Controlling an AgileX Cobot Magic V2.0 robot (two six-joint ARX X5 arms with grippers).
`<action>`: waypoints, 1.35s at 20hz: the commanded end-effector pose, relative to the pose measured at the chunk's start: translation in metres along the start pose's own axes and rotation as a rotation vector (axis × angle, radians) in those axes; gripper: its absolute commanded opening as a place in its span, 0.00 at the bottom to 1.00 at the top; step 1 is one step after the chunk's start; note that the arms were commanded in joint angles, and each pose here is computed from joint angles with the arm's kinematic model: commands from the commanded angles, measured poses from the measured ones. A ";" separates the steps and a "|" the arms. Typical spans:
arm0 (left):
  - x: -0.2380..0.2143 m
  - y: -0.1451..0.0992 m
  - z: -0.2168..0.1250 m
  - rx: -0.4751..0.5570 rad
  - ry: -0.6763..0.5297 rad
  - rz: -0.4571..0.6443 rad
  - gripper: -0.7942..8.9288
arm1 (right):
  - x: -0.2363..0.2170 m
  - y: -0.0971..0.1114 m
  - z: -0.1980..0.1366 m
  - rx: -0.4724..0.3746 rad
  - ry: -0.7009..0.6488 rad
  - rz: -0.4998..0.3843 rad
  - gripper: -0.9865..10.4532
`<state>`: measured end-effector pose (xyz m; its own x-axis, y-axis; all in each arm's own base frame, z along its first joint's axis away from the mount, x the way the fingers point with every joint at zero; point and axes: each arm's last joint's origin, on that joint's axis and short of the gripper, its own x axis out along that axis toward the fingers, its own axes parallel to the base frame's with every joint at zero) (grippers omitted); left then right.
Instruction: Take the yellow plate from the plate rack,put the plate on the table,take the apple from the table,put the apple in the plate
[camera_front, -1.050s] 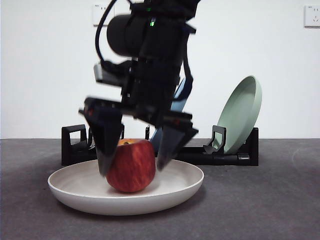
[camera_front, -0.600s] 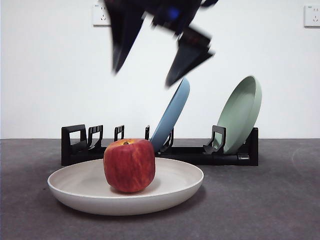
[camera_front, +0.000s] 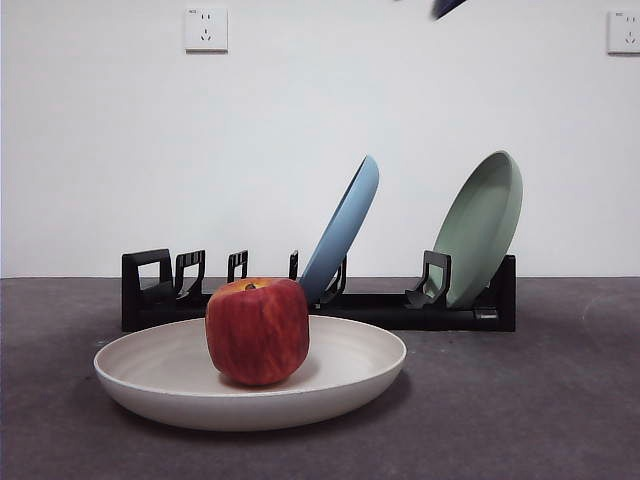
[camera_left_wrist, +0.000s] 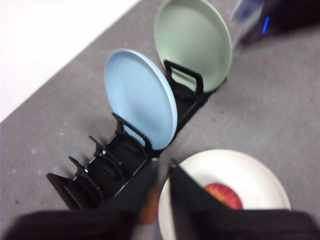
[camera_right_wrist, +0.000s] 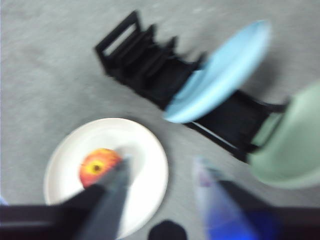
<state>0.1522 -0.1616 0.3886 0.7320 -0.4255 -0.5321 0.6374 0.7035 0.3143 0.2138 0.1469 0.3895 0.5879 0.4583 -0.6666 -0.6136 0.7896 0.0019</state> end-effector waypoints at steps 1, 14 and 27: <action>0.006 0.016 -0.006 0.045 0.036 0.018 0.07 | -0.013 -0.014 -0.005 0.022 0.002 -0.049 0.08; 0.015 0.105 -0.068 -0.420 0.026 0.026 0.07 | -0.052 -0.060 -0.052 0.192 -0.106 -0.256 0.08; 0.031 0.045 -0.178 -0.540 -0.228 0.111 0.07 | -0.014 -0.038 -0.167 0.304 -0.362 -0.256 0.08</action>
<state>0.1610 -0.0411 0.2469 0.8545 -0.4012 -0.3299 0.3883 0.9153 -0.1073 0.1405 0.0417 0.2758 0.8727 0.3026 -0.3833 -0.2822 0.9530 0.1100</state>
